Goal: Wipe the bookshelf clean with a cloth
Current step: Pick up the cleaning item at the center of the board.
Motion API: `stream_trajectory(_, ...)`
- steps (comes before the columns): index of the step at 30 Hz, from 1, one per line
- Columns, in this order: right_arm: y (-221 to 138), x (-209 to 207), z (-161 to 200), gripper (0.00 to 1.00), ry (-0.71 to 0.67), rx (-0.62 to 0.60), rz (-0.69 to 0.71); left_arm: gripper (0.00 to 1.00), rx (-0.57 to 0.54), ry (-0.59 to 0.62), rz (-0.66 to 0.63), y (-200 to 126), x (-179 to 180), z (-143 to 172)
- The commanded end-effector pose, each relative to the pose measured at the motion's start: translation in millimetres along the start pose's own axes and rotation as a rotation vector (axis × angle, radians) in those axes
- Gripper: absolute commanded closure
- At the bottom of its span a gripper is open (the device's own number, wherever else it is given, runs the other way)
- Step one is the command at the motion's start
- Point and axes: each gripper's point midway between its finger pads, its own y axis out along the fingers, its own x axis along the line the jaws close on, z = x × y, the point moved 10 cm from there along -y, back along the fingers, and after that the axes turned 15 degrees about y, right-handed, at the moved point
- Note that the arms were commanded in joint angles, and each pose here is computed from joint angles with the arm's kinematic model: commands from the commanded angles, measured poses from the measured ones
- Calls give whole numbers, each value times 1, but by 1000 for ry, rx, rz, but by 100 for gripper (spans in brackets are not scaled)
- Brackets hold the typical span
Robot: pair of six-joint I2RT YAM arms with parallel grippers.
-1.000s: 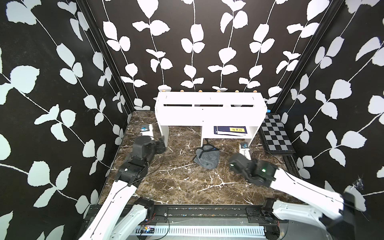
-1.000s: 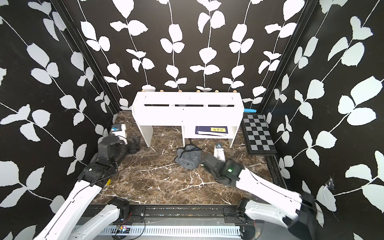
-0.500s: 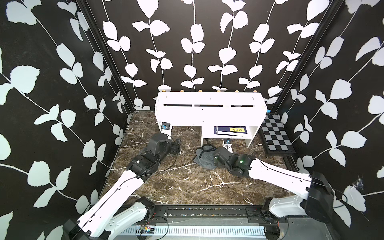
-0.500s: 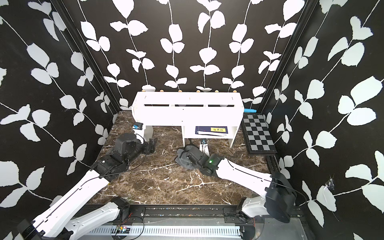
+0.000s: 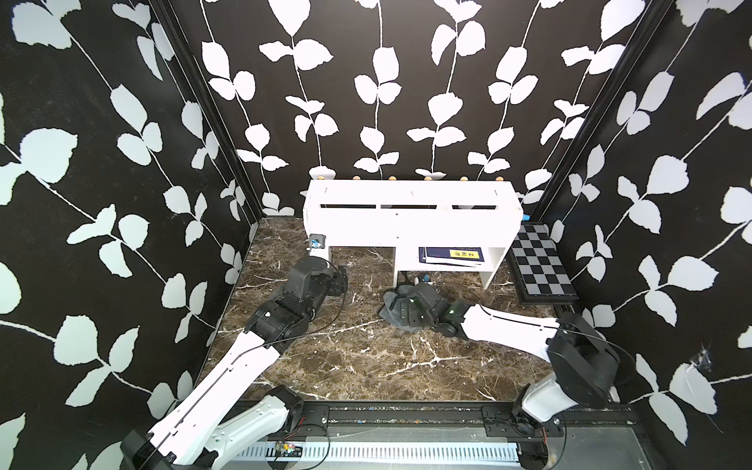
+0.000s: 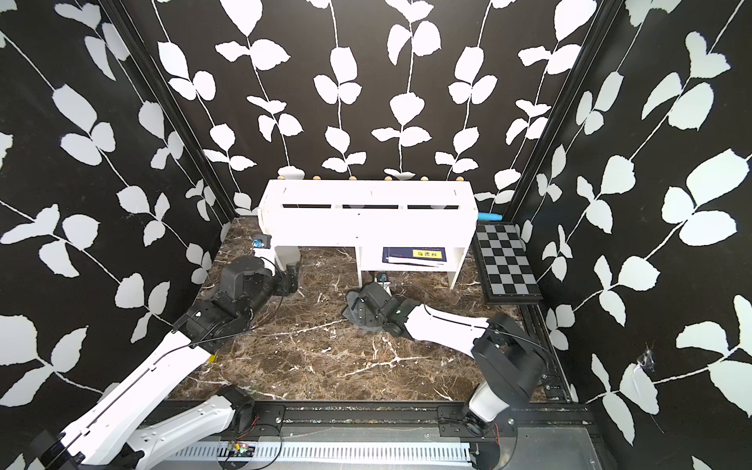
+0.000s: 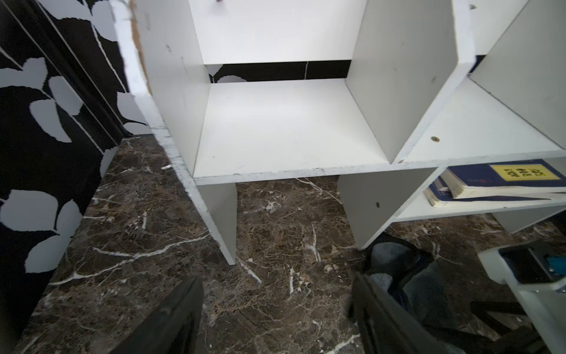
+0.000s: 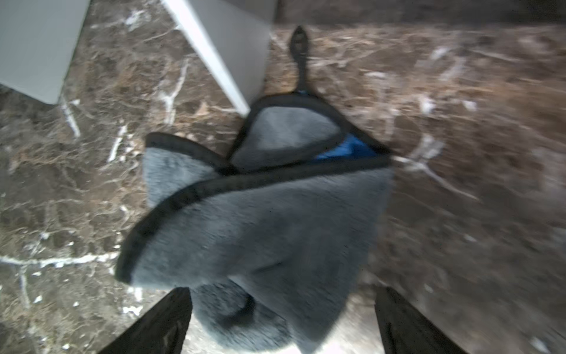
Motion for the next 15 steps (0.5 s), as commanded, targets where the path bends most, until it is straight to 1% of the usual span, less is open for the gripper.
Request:
stream_trajectory(1, 12, 26, 3, 7, -58, 33, -96, 22, 24, -22, -97, -12, 11, 1)
stream_trajectory(4, 27, 38, 14, 9, -113, 67, -40, 21, 50, -42, -165, -14, 17, 4)
stream_trajectory(7, 40, 36, 20, 11, -128, 74, 75, 17, 57, -42, -192, -17, 21, 2)
stream_trajectory(8, 43, 33, 22, 13, -123, 77, 102, 17, 64, -43, -192, -17, 22, -1)
stream_trajectory(9, 47, 29, 24, 18, -119, 81, 123, 16, 71, -52, -196, -17, 24, -3)
stream_trajectory(10, 50, 26, 25, 26, -112, 87, 137, 16, 74, -67, -198, -16, 27, -6)
stream_trajectory(12, 56, 18, 27, 46, -90, 113, 136, 18, 80, -100, -197, -10, 35, -12)
stream_trajectory(15, 53, 11, 26, 83, -79, 110, 136, 18, 34, -142, -212, -1, 52, -30)
